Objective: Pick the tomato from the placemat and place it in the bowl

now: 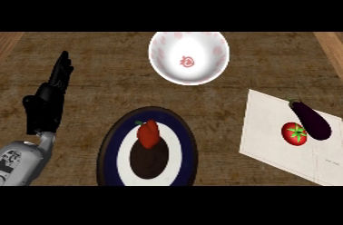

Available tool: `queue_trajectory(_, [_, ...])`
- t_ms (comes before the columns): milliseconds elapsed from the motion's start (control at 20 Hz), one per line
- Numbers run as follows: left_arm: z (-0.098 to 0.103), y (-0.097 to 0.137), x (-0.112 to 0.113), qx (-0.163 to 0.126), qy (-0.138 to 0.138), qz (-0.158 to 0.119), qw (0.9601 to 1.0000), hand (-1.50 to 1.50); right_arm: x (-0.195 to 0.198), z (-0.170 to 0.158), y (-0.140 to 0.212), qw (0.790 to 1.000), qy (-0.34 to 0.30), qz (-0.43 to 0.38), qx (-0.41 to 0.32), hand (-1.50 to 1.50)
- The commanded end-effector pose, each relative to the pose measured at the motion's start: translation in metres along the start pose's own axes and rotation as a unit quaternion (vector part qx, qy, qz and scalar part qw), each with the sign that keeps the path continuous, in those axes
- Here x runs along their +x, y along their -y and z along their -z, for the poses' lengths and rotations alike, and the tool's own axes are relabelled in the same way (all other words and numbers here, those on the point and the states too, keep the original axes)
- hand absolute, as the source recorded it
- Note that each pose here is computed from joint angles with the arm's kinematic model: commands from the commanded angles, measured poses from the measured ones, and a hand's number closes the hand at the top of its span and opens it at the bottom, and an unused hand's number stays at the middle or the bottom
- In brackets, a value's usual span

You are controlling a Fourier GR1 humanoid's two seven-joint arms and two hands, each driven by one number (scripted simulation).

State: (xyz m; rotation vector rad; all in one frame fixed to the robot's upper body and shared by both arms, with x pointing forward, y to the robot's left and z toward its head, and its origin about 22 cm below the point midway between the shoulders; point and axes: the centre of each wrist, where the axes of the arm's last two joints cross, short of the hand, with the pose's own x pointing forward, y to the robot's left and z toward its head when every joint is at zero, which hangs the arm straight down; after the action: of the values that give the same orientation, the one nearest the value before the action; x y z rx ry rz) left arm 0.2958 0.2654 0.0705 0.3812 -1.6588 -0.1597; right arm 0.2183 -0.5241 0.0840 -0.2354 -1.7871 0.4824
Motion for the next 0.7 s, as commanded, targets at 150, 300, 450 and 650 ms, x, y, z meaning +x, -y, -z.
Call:
queue_trajectory(150, [-0.008,0.015,0.002,-0.013,-0.002,0.003,0.9999,0.0,0.038,0.045,0.004,0.98,-0.042,-0.129,0.145,-1.5])
queue_trajectory(300, [0.001,-0.007,0.004,-0.003,-0.002,0.0,1.0,0.0,0.044,0.062,-0.009,0.971,-0.045,-0.144,0.185,-1.5])
queue_trajectory(450, [-0.01,-0.006,0.009,-0.004,-0.007,0.007,0.9999,0.0,0.049,0.066,-0.019,0.961,-0.058,-0.154,0.224,-1.5])
queue_trajectory(650, [-0.018,0.004,-0.002,-0.004,0.0,0.003,1.0,0.0,0.043,0.092,-0.037,0.951,-0.065,-0.15,0.261,-1.5])
